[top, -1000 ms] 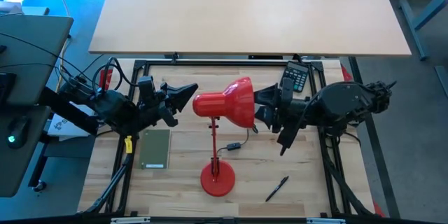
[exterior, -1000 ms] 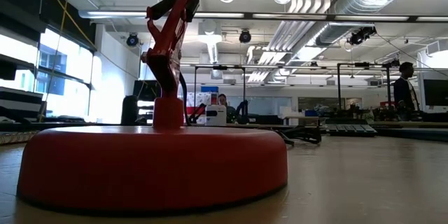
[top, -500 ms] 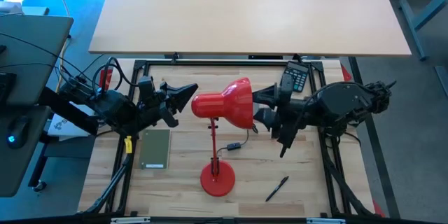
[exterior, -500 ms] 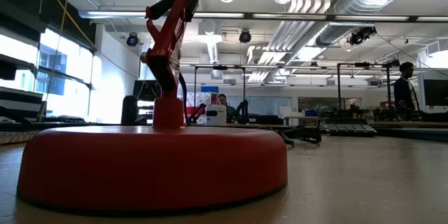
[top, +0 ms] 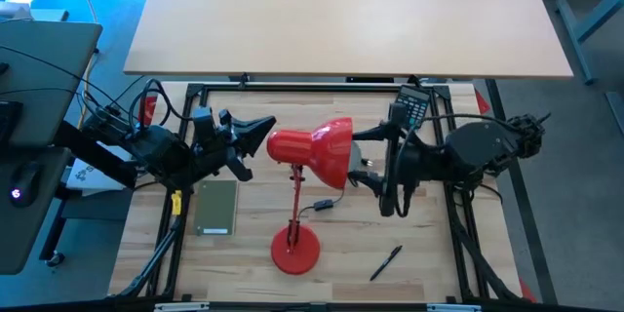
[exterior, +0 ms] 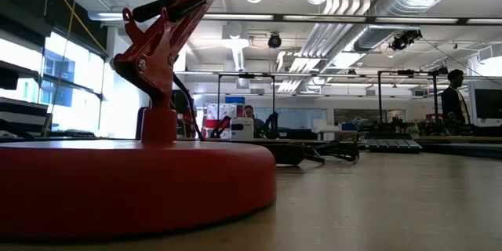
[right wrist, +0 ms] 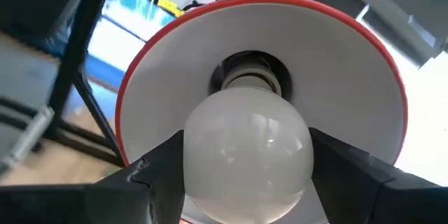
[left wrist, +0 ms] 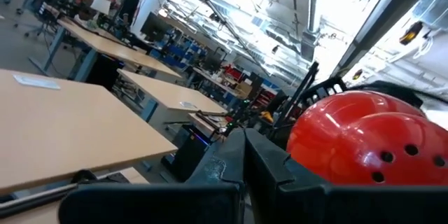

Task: Screw lightbulb
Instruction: Insert the white lightbulb into the red lamp

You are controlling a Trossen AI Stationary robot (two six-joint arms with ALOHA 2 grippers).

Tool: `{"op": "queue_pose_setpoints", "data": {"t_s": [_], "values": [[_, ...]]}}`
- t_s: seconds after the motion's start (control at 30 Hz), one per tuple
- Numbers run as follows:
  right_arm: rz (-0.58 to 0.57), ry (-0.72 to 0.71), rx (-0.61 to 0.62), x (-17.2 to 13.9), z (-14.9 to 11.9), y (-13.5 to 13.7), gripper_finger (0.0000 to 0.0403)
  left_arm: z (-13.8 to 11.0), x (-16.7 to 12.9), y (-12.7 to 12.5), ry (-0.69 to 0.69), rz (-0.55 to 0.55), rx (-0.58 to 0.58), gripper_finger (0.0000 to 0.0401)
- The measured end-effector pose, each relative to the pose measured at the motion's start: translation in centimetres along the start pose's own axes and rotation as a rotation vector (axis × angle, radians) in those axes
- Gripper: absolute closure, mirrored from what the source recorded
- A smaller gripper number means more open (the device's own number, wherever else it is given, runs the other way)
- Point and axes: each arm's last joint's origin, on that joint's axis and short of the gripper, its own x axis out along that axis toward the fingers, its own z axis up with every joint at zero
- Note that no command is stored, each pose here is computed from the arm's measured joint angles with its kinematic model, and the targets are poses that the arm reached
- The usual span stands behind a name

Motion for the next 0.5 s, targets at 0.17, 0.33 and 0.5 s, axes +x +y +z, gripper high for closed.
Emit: {"op": "queue_pose_setpoints", "data": {"t_s": [0.17,0.33,0.5], "values": [[0.009,-0.011,0.305,-0.21,0.21,0.17,0.0157,0.01,0.00,0.01,-0.001,0.004,0.057,0.0401],[0.016,-0.016,0.682,-0.25,0.28,0.08,0.0157,0.01,0.00,0.01,-0.001,0.004,0.141,0.0401],[0.057,-0.016,1.101,-0.10,0.23,-0.22,0.0157,0.01,0.00,0.01,-0.001,0.005,0.226,0.0401]]}}
